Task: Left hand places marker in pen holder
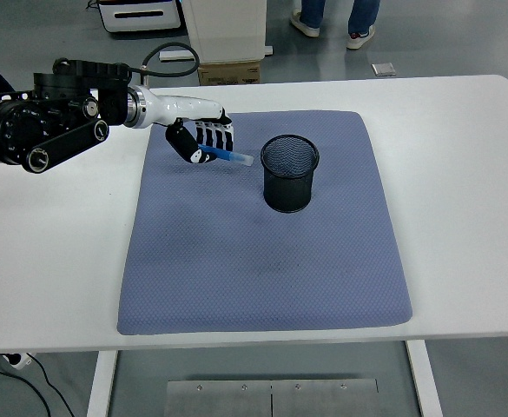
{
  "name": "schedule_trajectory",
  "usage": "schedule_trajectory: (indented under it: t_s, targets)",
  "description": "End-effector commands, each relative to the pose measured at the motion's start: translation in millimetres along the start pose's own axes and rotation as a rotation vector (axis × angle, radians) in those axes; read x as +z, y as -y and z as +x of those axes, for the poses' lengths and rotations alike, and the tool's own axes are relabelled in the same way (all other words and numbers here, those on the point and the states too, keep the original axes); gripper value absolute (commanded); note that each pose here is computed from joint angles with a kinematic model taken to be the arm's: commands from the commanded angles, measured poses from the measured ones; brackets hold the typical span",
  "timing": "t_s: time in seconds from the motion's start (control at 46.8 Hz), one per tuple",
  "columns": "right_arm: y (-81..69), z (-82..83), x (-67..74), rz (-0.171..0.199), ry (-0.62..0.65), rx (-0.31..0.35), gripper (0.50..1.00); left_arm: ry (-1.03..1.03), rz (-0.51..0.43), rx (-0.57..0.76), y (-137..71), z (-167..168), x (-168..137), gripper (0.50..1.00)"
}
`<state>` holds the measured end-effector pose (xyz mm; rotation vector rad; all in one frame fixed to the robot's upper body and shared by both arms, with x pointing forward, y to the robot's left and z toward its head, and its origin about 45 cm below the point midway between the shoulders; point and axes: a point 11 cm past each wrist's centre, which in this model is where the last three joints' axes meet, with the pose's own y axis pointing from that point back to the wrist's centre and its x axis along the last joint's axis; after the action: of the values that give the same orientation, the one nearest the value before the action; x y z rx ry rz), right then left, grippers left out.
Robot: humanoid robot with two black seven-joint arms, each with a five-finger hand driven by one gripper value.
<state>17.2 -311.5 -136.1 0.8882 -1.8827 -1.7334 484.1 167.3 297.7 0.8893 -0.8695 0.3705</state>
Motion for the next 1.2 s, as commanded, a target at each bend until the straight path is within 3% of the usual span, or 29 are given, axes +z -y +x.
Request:
schedule_trajectory:
  t_s: [0.0,0.641,1.175]
  targets:
    - [0.0,-0.1,0.0,0.000,0.000,0.000,1.000,-0.013,-0.012,0.011,1,3,4,0.500]
    - [0.0,-0.1,0.1,-0.001,0.000,0.000,1.000,-0.101,-0.129,0.082,11,27,46,0.500]
    - [0.0,-0.1,0.1,-0.001,0.000,0.000,1.000,-0.230,-0.232,0.086,28,24,82,0.500]
